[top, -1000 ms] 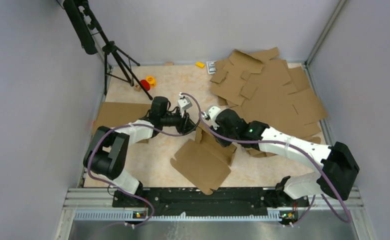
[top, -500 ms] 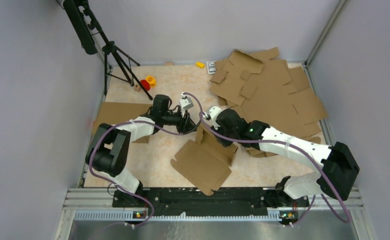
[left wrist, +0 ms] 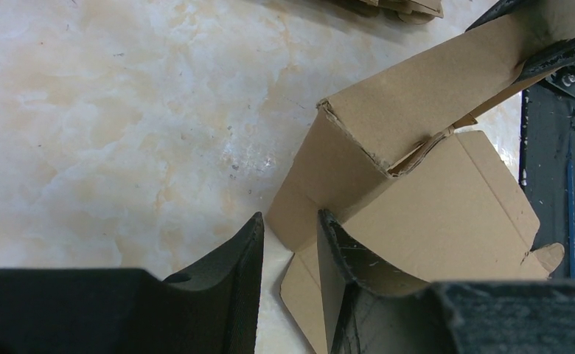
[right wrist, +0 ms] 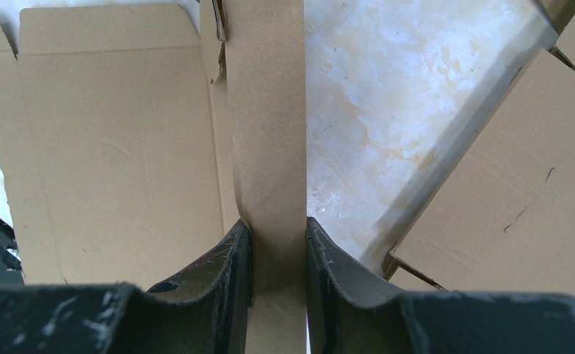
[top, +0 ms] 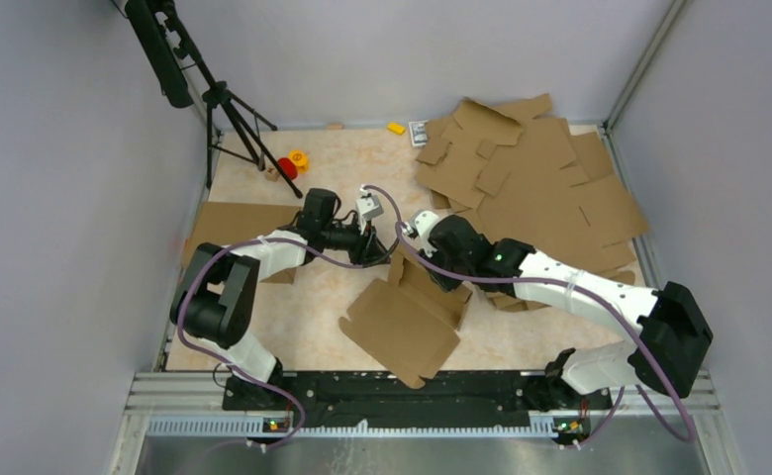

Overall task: Fold the paper box
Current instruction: Fold the paper box at the center of the board.

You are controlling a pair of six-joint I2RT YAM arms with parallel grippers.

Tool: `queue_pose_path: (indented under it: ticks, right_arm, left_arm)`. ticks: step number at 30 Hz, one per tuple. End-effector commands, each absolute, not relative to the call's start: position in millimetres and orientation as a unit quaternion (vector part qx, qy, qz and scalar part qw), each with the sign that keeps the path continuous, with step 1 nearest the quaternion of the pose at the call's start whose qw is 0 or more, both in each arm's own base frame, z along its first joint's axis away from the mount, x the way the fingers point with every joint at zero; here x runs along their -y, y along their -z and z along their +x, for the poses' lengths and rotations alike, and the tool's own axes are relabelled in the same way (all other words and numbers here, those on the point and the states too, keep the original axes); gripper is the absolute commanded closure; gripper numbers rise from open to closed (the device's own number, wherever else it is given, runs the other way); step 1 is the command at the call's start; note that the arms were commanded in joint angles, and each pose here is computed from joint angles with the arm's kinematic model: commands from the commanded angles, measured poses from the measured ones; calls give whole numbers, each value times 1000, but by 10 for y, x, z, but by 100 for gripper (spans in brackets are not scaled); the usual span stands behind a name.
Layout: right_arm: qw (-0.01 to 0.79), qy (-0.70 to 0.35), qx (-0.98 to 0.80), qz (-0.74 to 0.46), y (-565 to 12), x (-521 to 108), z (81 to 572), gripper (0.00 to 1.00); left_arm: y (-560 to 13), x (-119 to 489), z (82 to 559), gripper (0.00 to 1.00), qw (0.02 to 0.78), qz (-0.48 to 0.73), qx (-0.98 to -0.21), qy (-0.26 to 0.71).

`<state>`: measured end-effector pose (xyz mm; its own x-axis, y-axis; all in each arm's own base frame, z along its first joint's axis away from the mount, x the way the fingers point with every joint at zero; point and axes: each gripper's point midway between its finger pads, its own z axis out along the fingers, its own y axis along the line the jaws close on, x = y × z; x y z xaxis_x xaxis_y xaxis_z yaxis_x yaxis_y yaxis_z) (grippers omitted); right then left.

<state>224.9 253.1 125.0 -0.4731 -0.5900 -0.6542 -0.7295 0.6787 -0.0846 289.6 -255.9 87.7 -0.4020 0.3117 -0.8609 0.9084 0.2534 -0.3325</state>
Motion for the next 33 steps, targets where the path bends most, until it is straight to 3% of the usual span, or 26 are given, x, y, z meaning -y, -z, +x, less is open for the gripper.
queue_pose_path:
  ticks: [1,23,33]
  right_arm:
    - [397,-122,-834,-364,-1580,-2676,2468,91]
    - [395,-127,-833,-366,-1598,-2690,2457,91]
    - [394,-135,-831,-369,-1607,-2733,2452,91]
  left_arm:
    - [-937,2687,2595,65,300,443,-683,496]
    - [-924,2768,2316,67,261,489,-648,522]
    - [-900,2764,2489,71,300,475,-674,479]
